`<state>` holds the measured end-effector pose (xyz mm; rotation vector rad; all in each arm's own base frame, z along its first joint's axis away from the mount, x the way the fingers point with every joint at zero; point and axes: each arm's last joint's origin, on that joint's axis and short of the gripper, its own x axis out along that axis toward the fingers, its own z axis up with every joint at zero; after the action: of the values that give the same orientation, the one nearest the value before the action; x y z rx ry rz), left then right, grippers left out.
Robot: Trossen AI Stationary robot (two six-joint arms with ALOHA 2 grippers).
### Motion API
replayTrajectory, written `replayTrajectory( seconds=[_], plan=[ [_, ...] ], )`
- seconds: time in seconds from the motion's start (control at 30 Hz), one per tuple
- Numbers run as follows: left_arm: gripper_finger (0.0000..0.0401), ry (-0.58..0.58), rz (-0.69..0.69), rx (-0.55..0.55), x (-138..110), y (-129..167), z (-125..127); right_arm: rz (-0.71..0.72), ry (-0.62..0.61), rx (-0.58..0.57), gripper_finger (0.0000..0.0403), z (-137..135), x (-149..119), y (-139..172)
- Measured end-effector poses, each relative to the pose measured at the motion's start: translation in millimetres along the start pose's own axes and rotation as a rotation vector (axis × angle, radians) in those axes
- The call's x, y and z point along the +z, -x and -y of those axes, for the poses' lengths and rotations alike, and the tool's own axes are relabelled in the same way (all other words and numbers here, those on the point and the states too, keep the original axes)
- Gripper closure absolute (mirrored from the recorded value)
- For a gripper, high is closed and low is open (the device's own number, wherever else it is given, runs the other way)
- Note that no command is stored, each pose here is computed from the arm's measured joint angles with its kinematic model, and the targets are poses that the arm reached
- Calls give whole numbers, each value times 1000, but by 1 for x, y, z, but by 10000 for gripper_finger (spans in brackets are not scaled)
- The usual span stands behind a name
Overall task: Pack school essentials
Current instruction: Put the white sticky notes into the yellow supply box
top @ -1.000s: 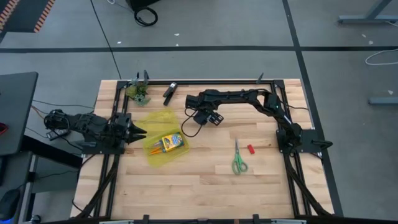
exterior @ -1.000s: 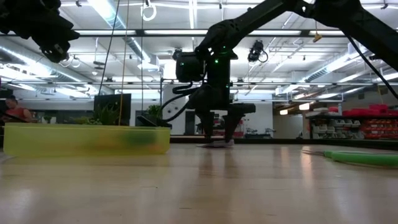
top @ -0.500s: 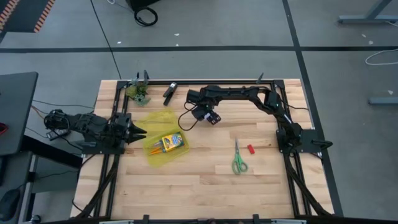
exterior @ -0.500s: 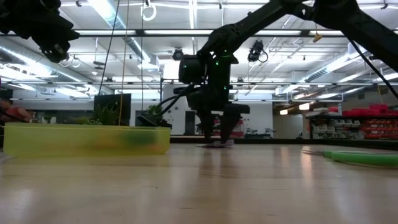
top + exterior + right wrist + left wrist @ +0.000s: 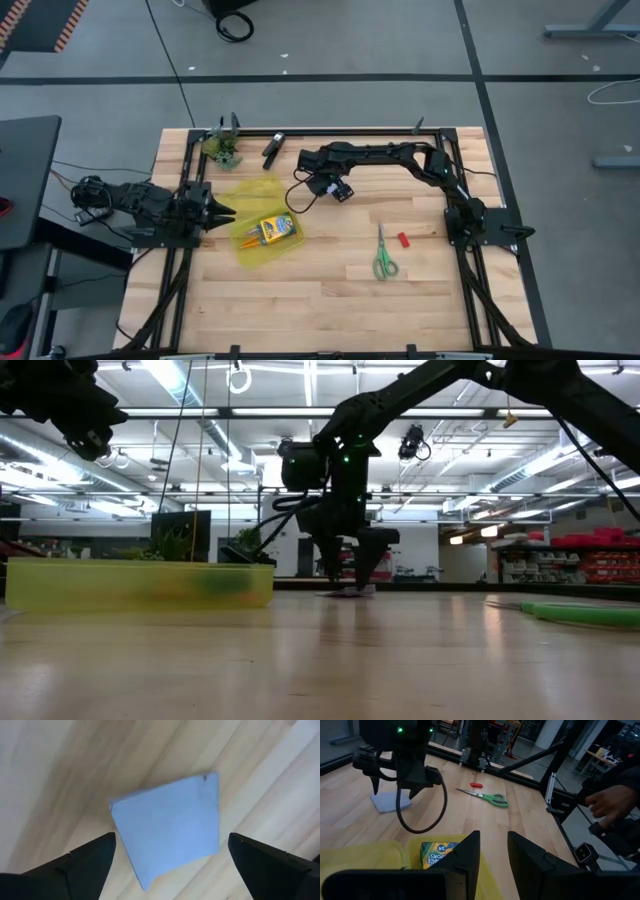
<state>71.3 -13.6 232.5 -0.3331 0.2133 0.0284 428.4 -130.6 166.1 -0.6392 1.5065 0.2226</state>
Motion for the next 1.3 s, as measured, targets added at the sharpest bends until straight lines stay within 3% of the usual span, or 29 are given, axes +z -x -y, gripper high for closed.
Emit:
replayTrajectory(
  seconds=[0.17,0.5,1.0,1.3],
  plan=[
    [294,-3,1,2,0,0,0,13,-10,7,4,1,2,6],
    [294,-12,7,18,0,0,0,251,-135,73,4,29,-2,30],
    [294,-13,7,18,0,0,-1,330,-321,174,4,53,-44,3],
    [294,-12,7,17,0,0,0,353,-335,244,11,40,-47,-20]
  ],
)
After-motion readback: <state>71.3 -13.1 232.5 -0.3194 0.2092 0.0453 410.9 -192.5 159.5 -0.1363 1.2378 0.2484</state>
